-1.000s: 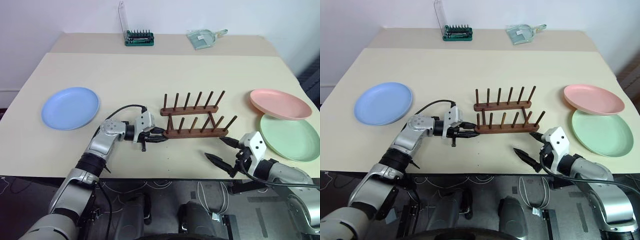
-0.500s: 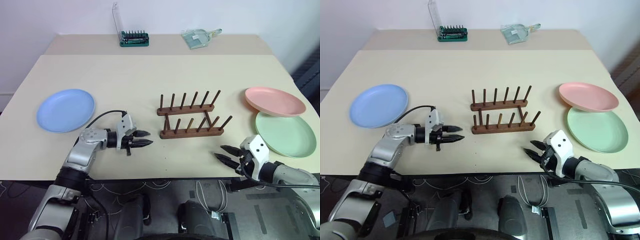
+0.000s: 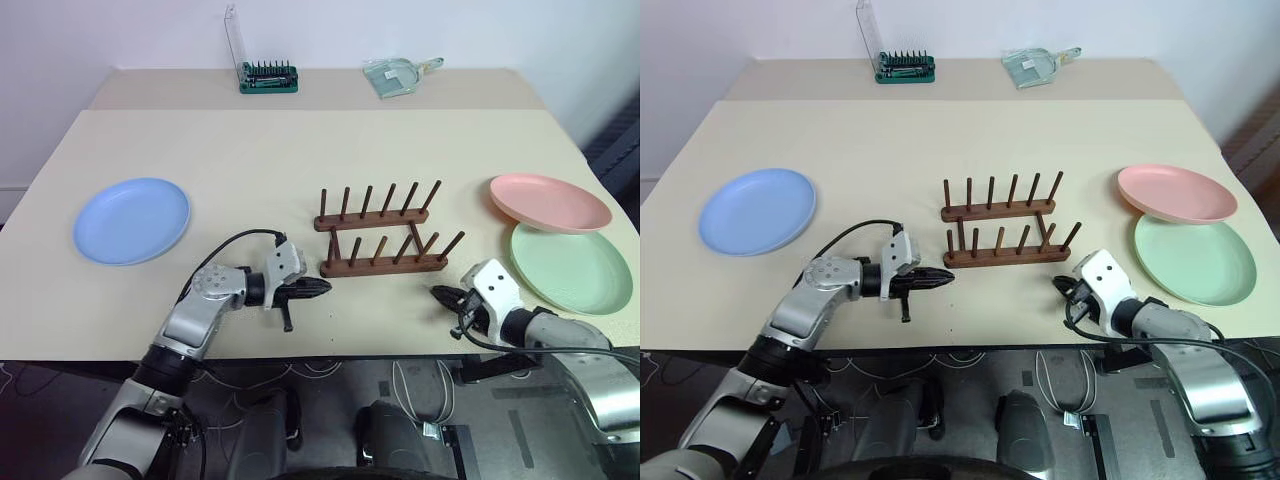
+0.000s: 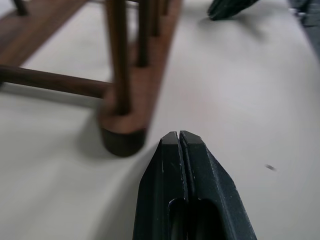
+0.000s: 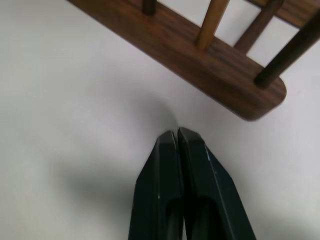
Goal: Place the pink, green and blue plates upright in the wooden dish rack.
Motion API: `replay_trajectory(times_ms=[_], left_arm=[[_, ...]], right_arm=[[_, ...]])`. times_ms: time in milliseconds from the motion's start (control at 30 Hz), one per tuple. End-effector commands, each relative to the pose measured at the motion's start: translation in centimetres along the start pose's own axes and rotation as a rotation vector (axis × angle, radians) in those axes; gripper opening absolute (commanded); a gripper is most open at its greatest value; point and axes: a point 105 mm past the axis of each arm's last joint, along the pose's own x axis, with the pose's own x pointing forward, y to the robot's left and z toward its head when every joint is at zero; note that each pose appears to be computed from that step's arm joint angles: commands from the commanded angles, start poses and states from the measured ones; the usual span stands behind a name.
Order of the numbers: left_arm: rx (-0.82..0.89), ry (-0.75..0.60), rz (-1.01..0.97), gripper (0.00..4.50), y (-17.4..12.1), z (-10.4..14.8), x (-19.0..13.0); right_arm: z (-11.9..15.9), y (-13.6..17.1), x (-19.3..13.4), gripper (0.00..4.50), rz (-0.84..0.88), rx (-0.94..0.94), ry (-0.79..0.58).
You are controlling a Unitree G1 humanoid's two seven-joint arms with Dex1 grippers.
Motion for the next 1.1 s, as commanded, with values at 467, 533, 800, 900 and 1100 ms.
replay_trajectory(times_ms=[467,533,800,900,1100], left_arm=[[0.074,-0.033,0.271,0.01,4.1,0.9,1.2],[0.079,-0.034,0.281,0.01,4.4,0.9,1.3],[0.090,-0.038,0.316,0.01,5.2,1.1,1.9],[0.094,-0.039,0.332,0.01,5.4,1.1,1.8],[0.100,-0.015,0.372,0.01,5.9,0.4,1.5]], right_arm=[[1.5,-3.7,3.8,0.06,-0.151,-0.116,-0.069],[1.8,-4.0,4.3,0.06,-0.151,-0.131,-0.076],[3.3,-5.3,5.7,0.06,-0.162,-0.163,-0.117],[3.3,-5.5,5.5,0.06,-0.162,-0.169,-0.119],[3.0,-5.4,5.2,0.06,-0.166,-0.174,-0.117]])
